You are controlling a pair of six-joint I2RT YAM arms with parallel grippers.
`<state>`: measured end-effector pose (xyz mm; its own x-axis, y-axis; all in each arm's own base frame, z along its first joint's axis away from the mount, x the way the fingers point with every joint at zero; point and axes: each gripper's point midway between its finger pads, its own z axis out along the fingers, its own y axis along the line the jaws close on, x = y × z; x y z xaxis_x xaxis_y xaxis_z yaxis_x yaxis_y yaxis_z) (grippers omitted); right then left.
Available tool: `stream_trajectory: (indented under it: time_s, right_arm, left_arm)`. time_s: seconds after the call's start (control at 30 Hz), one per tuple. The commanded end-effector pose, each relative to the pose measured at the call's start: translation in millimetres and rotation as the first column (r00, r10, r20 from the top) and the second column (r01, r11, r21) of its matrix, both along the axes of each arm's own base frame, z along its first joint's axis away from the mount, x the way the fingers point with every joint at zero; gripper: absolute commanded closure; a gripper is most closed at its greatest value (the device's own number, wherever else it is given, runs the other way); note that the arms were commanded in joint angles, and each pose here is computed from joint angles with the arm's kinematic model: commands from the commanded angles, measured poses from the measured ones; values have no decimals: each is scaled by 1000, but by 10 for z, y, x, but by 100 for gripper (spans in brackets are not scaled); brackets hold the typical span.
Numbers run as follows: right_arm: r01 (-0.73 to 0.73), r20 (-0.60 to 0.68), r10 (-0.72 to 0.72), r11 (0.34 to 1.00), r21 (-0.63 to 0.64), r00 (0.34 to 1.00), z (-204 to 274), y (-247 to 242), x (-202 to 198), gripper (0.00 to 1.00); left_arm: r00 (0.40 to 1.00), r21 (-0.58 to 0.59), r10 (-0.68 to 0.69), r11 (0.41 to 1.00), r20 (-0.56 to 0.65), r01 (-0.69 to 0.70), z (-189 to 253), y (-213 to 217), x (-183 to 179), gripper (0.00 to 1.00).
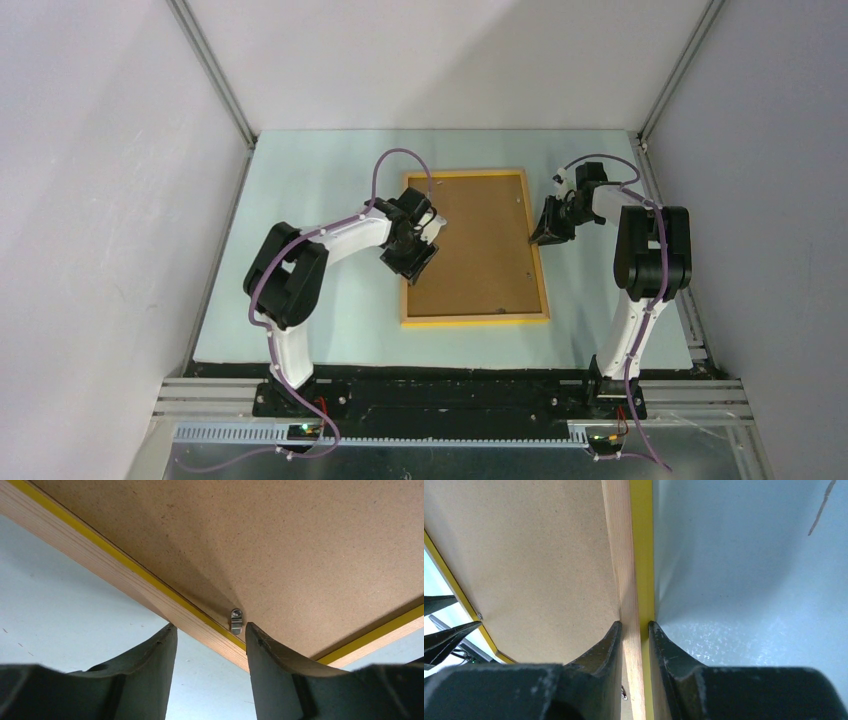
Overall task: Put the photo into the frame
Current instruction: Install the photo frame at the center of the board.
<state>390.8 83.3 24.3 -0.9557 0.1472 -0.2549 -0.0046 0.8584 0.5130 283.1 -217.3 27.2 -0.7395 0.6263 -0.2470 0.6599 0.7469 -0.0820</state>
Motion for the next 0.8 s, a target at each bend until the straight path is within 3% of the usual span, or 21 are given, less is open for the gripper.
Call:
stream_trajectory:
  time_s: [0.0, 0.77]
  right_arm:
    - [25, 9, -25, 1000, -2, 1000, 14, -67, 20, 100]
    - [24, 5, -24, 1000, 5, 1000, 10, -61, 14, 100]
  left_arm:
    - [999, -13, -5, 1000, 48, 5, 41, -28, 86, 43]
    - [996, -2, 19, 1000, 89, -19, 31, 4, 153, 51]
